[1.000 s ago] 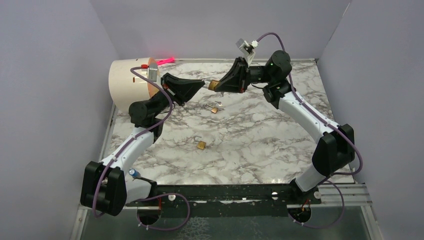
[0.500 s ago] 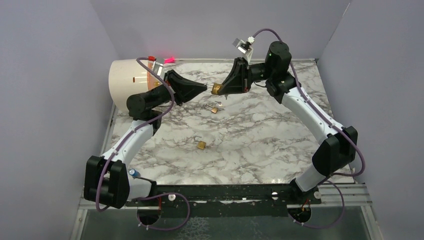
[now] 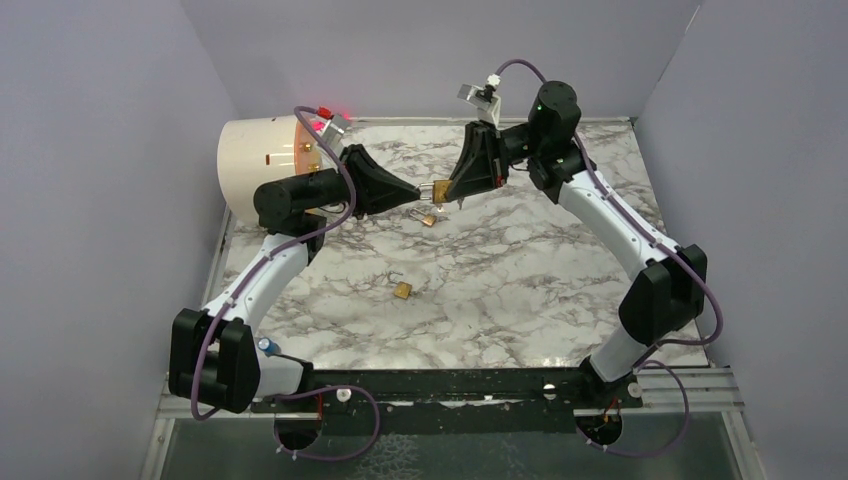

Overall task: Lock with the key
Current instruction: Lock the lock.

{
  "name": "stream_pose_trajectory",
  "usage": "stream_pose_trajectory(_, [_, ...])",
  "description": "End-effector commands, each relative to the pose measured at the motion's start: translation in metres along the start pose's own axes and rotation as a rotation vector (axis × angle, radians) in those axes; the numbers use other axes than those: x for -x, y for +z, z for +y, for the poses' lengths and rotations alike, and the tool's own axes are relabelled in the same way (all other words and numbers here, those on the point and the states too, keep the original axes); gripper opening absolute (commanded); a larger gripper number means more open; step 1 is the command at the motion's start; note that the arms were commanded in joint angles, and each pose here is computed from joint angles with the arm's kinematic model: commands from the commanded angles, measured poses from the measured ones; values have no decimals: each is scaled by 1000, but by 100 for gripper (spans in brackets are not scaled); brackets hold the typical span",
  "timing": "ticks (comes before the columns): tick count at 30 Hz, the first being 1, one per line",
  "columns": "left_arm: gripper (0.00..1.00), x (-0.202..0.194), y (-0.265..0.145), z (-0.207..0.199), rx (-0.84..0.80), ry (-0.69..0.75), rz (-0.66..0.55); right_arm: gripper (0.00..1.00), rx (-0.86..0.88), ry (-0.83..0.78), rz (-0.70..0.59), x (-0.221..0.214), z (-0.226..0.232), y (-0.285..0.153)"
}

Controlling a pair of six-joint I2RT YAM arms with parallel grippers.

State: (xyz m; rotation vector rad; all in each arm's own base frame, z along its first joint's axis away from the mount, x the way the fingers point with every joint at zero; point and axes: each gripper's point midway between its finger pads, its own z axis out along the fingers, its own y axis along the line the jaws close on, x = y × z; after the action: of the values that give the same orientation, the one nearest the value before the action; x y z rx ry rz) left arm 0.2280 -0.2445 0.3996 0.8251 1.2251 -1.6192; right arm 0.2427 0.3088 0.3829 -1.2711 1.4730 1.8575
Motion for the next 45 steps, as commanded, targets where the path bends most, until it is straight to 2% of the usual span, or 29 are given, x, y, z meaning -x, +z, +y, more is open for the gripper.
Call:
stream_pose_trajectory(1, [0,-20,-9,-19,-75,-6,148,1,40,-67,56,4,16,-16])
stream_pose_trajectory(8, [0,-19,-5,-33,-103,27,140,1,25,-76,40,8,19,-15])
stream_pose_trajectory(18, [0,-1,1,-37,-122,47,25,4,-102,-46,-152,38,19,-10])
stream_pose_trajectory(23, [0,-1,0,-43,-191,3,-3,38,-142,-33,-190,41,19,-11])
stream_pose_trajectory(25, [0,-2,0,-40,-202,-27,-15,44,-149,-34,-200,41,20,-11])
stream_pose_trajectory(30, [0,3,0,-40,-198,-1,-56,47,-151,-45,-213,44,28,-11])
stream_pose_trajectory(34, [0,15,1,-44,-199,50,-129,61,-183,-52,-228,40,27,-12])
stream_pose_trajectory(40, [0,38,1,-43,-156,80,-255,82,-316,-169,-328,35,20,-20])
stream_pose_trajectory(45, [0,50,0,-40,-132,85,-334,82,-326,-285,-383,39,31,-21])
